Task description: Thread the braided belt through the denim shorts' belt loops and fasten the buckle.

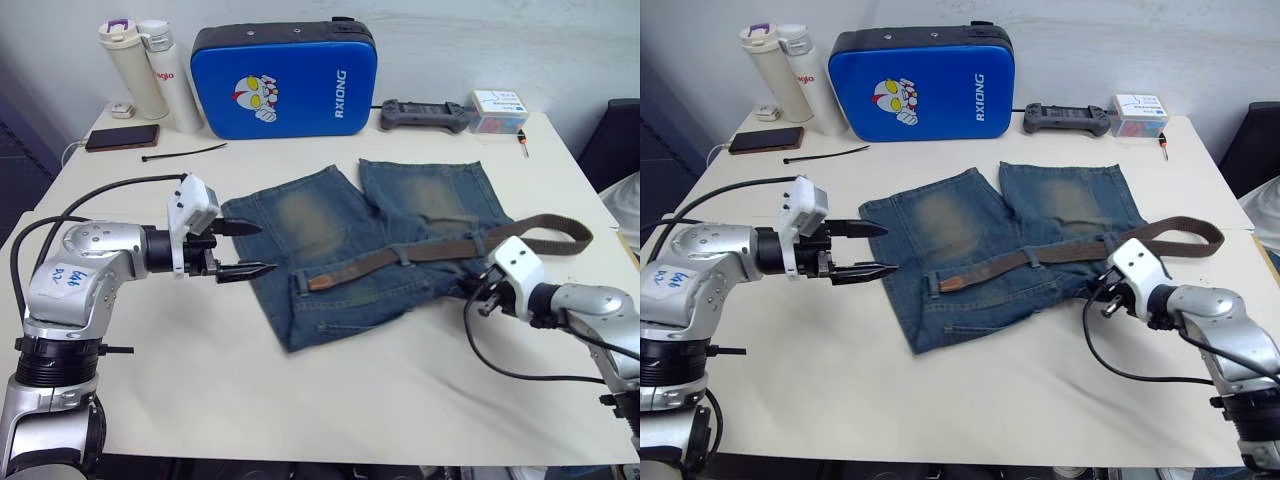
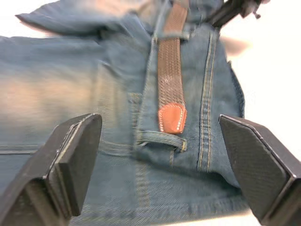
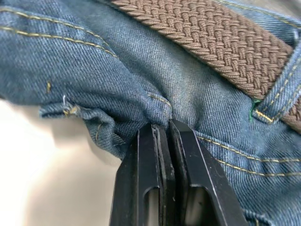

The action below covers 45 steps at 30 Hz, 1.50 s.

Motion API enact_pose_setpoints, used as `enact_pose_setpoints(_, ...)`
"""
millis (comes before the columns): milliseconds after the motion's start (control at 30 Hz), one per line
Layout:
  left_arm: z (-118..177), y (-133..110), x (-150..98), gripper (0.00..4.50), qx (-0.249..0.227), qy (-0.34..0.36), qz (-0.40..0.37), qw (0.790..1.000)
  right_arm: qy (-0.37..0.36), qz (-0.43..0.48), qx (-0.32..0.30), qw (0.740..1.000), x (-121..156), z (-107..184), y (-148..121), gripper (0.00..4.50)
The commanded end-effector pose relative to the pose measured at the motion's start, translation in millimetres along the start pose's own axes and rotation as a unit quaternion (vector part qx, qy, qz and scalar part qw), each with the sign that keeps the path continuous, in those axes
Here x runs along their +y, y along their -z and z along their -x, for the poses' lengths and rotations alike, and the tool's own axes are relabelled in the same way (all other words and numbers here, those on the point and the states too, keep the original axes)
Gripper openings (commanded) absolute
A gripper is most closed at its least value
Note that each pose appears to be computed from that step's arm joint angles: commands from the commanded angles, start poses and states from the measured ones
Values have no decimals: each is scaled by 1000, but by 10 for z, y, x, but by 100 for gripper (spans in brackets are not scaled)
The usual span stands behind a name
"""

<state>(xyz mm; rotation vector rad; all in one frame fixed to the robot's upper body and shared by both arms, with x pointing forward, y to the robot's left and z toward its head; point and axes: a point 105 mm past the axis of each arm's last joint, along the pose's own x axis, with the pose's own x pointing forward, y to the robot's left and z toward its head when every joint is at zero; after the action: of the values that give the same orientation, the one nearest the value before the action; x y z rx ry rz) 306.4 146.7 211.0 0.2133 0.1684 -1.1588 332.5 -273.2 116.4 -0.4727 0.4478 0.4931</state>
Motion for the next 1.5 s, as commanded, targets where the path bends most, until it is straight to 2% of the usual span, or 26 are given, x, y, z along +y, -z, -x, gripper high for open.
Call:
enact_pose_setpoints(33, -65, -152, -89, 439, -25, 12, -10, 1000, 51, 23, 50, 997, -353, 86, 195, 0)
enact_pose_setpoints(133, -138, -105, -140, 439, -22, 20, -6, 1000, 66, 60, 67, 994, -567, 79, 182, 0)
enact_pose_setpoints(233, -197, -41, -156, 439, -12, 22, -8, 1000, 67, 97, 72, 990, -665, 47, 128, 0)
enact_pose_setpoints(400, -281, -7, -209, 439, -10, 37, -8, 999, 75, 125, 42, 988, -776, 60, -66, 0)
enact_pose_setpoints(467, -312, -12, -216, 450, -15, 39, -6, 999, 70, 143, 42, 986, -799, 126, -111, 78)
enact_pose_setpoints(533, -332, -14, -224, 450, -18, 40, -5, 999, 65, 158, 41, 984, -807, 177, -146, 127)
enact_pose_setpoints(567, -335, -14, -226, 450, -18, 41, -5, 999, 64, 161, 41, 984, -807, 184, -151, 175)
enact_pose_setpoints(600, -349, -5, -234, 450, -18, 43, -4, 999, 60, 163, 30, 984, -809, 234, -228, 205)
enact_pose_setpoints(700, -370, -1, -251, 450, -21, 47, 1, 999, 45, 156, 3, 987, -800, 427, -468, 342)
enact_pose_setpoints(767, -369, -3, -254, 450, -22, 47, 1, 999, 31, 67, -54, 996, -757, 562, -731, 444)
enact_pose_setpoints(833, -370, -1, -258, 450, -22, 47, 0, 999, -9, -31, -106, 994, -619, 641, -934, 448)
enact_pose_setpoints(933, -378, -9, -267, 450, -25, 47, 1, 999, -72, -170, -140, 973, -266, 591, -1012, 448)
enact_pose_setpoints(1000, -380, -12, -267, 450, -26, 45, 0, 999, -98, -237, -136, 957, -58, 546, -1000, 448)
enact_pose_setpoints(1067, -379, -13, -265, 450, -26, 42, -2, 999, -108, -265, -126, 950, 51, 548, -993, 448)
enact_pose_setpoints(1133, -373, -8, -225, 450, -26, 26, 10, 999, -150, -339, -122, 921, 236, 476, -969, 448)
enact_pose_setpoints(1233, -366, 3, -209, 450, -21, 16, 13, 1000, -187, -412, -157, 878, 386, 369, -978, 448)
enact_pose_setpoints(1400, -369, 63, -271, 450, -4, 26, 6, 1000, -165, -536, -171, 810, 421, 98, -844, 448)
enact_pose_setpoints(1500, -367, 85, -280, 450, 4, 27, 3, 1000, -170, -575, -165, 783, 540, -32, -837, 448)
